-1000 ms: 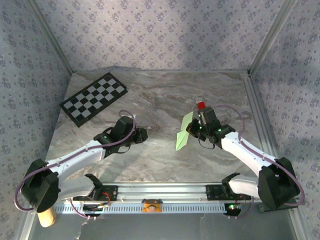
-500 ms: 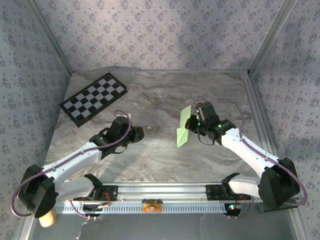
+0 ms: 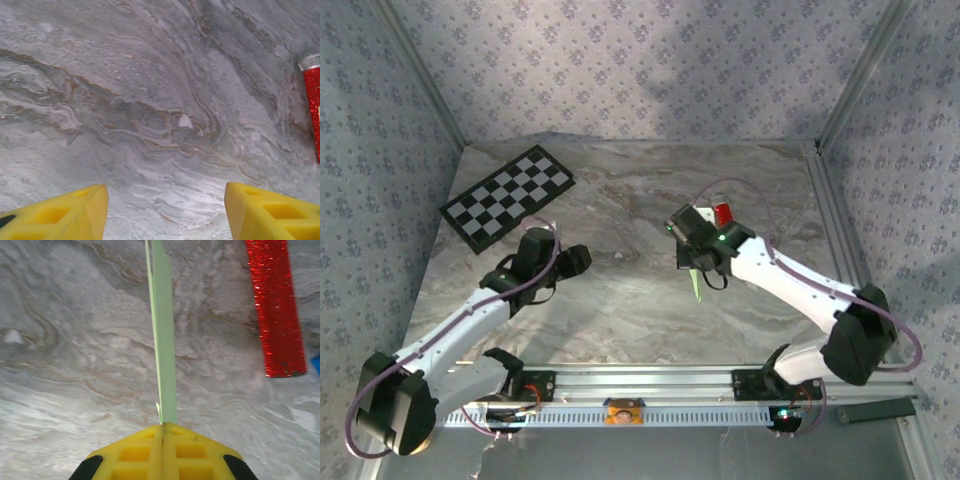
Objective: Fold a paper plane with a square sheet of paper (pick it up from the middle)
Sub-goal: Turn over the paper at the center of the table.
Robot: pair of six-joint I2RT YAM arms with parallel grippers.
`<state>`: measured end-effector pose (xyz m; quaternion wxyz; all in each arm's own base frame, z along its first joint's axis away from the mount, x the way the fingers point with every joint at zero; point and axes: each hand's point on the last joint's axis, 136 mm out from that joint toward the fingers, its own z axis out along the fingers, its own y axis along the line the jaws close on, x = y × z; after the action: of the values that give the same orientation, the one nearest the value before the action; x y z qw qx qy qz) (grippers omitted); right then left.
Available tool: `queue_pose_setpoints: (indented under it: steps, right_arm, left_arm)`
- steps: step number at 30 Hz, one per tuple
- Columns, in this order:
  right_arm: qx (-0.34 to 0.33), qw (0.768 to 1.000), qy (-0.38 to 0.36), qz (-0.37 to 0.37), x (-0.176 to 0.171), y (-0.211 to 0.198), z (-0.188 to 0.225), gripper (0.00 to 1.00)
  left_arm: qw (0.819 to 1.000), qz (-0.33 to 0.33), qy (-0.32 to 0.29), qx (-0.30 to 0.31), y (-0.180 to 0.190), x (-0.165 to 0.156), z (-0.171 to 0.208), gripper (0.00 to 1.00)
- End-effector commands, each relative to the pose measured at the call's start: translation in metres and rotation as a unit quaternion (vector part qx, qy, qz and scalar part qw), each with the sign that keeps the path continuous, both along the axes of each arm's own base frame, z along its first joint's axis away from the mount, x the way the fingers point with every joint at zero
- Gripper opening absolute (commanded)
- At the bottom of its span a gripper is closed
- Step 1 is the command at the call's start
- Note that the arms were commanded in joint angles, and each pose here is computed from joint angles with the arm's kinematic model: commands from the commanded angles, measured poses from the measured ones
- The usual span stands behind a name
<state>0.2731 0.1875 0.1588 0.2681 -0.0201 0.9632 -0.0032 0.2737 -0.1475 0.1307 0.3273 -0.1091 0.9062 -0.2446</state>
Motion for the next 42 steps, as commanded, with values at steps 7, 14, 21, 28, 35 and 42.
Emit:
queue_pose_setpoints:
  steps: [7, 14, 21, 28, 35, 42]
  right_arm:
    - [-0.198, 0.98, 0.012, -0.019, 0.006, 0.008, 0.005, 0.01]
    - [-0.188, 0.981, 0.036, 0.023, 0.02, 0.065, -0.045, 0.01]
    - [-0.127, 0.985, 0.067, 0.099, 0.021, 0.128, -0.072, 0.03]
    - [-0.031, 0.984, 0.122, 0.123, 0.018, 0.171, -0.093, 0.07]
    - [0.138, 0.975, 0.095, 0.148, 0.019, 0.205, -0.066, 0.31]
    - [0.268, 0.954, 0.033, 0.127, 0.01, 0.169, -0.023, 0.43]
  left_arm:
    - [0.989, 0.068, 0.09, -0.095, 0.036, -0.006, -0.01, 0.61]
    - [0.989, 0.095, 0.077, -0.078, 0.061, 0.0, -0.009, 0.61]
    - [0.987, 0.112, 0.089, -0.079, 0.07, -0.008, -0.011, 0.61]
    - [0.982, 0.119, 0.115, -0.09, 0.069, -0.019, -0.011, 0.61]
    - [0.986, 0.052, 0.111, -0.109, 0.05, -0.016, -0.007, 0.61]
    - [0.983, 0.006, 0.109, -0.146, 0.032, -0.019, -0.007, 0.62]
